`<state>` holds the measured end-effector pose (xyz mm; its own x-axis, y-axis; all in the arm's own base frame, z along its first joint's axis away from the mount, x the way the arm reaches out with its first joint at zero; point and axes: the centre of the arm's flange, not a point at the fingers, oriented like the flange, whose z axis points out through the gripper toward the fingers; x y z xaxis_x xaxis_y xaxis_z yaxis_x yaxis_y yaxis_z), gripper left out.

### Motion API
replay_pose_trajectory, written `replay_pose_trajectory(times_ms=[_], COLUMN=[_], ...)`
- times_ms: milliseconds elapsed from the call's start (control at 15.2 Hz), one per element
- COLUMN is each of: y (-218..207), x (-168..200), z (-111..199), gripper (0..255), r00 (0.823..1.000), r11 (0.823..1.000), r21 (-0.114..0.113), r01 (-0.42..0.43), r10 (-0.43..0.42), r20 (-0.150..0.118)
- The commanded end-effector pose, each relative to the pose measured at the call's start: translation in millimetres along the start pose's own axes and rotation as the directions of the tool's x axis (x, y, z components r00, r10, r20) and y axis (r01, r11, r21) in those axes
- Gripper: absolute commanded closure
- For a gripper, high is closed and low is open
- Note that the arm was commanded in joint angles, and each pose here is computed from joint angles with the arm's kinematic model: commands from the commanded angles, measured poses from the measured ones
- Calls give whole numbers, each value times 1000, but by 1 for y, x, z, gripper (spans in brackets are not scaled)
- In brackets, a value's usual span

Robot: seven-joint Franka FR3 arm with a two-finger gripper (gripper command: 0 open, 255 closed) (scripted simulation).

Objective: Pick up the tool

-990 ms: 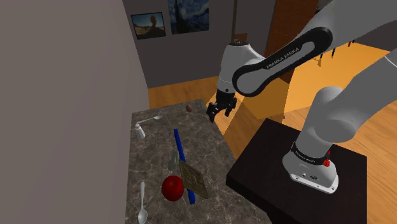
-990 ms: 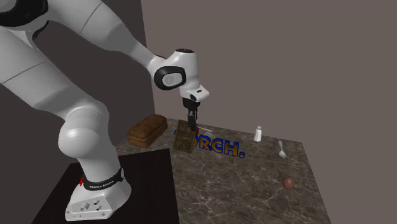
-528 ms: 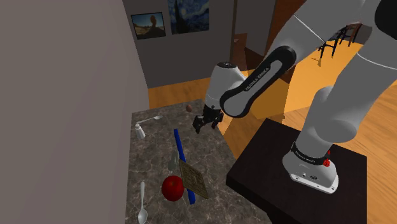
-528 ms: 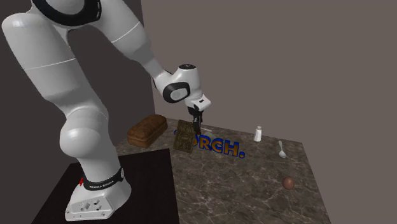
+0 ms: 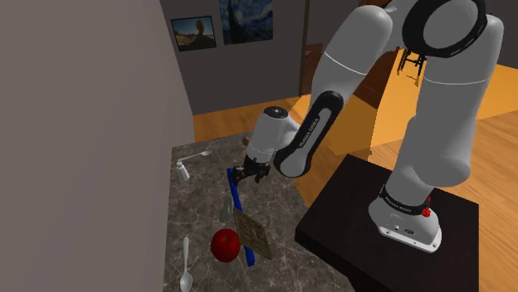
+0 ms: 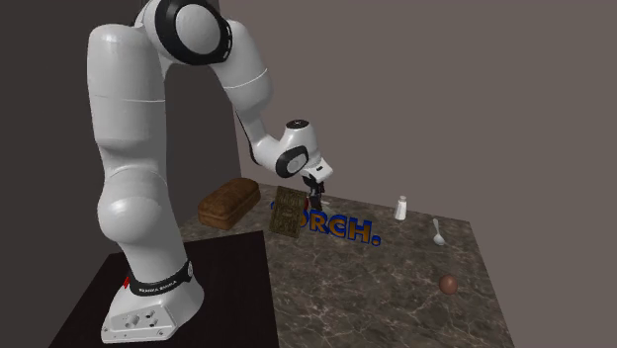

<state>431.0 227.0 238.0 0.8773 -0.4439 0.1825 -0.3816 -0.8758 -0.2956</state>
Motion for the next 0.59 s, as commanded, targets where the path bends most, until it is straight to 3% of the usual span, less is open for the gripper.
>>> replay_pose_trajectory(times_ms=[0, 264, 528], y=[-17, -46, -40], x=[-1, 3, -1], z=[22, 61, 80], gripper=[0, 0, 0], r00=[1000, 998, 998], r11=[1000, 997, 997], r21=[21, 59, 59], r01=[-15, -45, -45], r10=[16, 48, 48], r20=[-18, -52, -52])
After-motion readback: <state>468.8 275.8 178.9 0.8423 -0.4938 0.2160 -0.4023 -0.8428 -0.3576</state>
